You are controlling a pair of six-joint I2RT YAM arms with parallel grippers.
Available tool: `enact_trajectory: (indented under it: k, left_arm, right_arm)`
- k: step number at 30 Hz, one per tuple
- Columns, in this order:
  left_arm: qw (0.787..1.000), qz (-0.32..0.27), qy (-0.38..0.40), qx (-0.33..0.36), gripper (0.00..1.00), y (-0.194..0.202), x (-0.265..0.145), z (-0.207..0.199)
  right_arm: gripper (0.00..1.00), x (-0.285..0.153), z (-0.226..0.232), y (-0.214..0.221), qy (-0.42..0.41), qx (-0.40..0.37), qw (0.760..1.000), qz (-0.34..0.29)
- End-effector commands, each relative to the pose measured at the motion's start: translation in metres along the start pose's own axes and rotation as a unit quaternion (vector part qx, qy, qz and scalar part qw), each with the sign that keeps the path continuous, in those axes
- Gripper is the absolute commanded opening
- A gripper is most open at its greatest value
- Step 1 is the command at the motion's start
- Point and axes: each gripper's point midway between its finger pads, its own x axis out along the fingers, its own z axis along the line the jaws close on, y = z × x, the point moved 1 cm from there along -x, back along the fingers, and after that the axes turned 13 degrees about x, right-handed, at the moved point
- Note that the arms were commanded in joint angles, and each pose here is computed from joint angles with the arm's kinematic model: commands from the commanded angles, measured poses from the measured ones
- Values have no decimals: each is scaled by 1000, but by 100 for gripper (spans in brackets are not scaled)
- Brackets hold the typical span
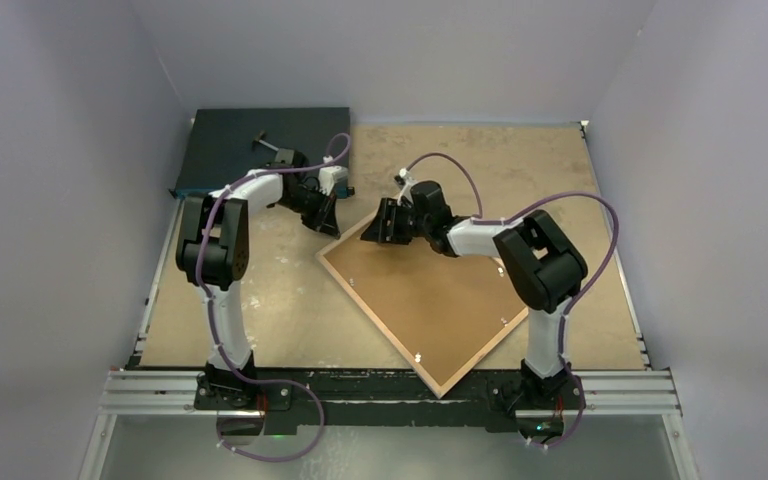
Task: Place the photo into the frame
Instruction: Install the photo frame at the center of the board.
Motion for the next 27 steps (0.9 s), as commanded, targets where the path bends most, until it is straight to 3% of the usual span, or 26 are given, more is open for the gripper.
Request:
enact_trajectory:
  k: [1, 27]
  left_arm:
    - [1000, 0, 10, 0, 4, 6, 4, -6]
    - [1000, -2, 5, 7, 3, 4, 0, -8]
  right_arm:
    - [55, 10, 15, 4, -28, 5, 1000, -2]
    - [48, 41, 6, -7, -11, 31, 999, -23]
